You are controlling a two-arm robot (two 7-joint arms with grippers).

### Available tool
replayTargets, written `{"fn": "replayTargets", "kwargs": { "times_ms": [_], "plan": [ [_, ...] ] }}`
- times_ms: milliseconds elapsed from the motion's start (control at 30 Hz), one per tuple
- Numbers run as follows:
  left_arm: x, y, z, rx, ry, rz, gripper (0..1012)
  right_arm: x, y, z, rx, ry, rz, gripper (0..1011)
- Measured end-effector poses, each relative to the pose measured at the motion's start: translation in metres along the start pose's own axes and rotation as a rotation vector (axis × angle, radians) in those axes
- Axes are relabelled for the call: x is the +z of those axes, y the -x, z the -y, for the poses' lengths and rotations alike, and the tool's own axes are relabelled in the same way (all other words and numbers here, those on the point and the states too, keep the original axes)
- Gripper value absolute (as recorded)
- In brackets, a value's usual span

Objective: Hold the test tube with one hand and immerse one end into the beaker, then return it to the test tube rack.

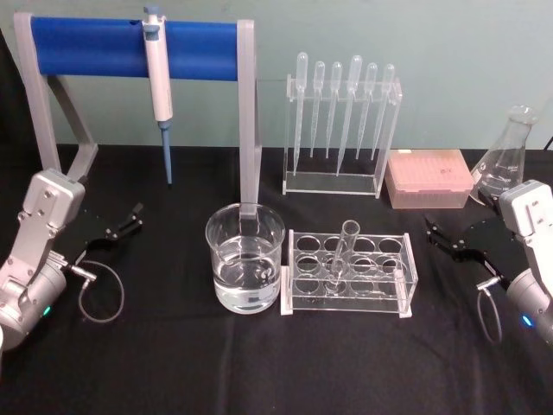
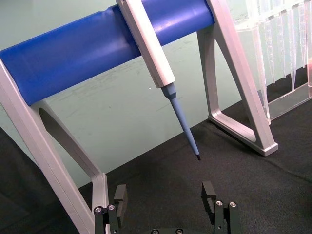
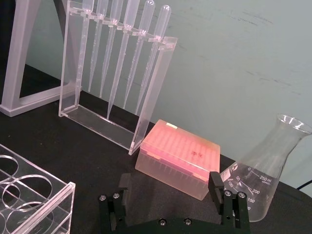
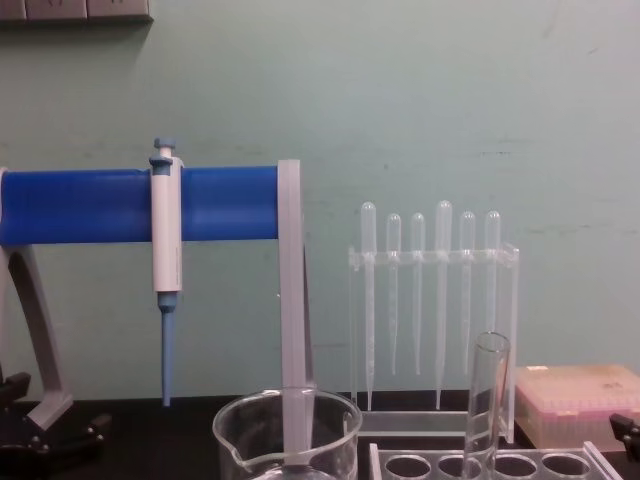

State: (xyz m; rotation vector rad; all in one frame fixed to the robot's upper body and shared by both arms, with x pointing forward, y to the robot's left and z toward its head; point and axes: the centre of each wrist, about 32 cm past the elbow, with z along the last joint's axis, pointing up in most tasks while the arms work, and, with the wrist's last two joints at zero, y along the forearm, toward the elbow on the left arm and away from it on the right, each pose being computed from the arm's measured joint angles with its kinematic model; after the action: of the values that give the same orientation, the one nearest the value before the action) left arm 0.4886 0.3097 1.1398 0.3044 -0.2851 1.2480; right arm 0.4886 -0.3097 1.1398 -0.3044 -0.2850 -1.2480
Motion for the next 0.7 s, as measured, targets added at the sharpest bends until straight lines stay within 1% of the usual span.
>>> {"fn": "replayTargets", "kwargs": {
  "times_ms": [700],
  "plan": [
    [0.0000,0.0000,0.0000,0.000,0.000,0.000,1000,0.0000,0.0000,0.0000,0.000,0.000,0.000,1002]
  ]
}}
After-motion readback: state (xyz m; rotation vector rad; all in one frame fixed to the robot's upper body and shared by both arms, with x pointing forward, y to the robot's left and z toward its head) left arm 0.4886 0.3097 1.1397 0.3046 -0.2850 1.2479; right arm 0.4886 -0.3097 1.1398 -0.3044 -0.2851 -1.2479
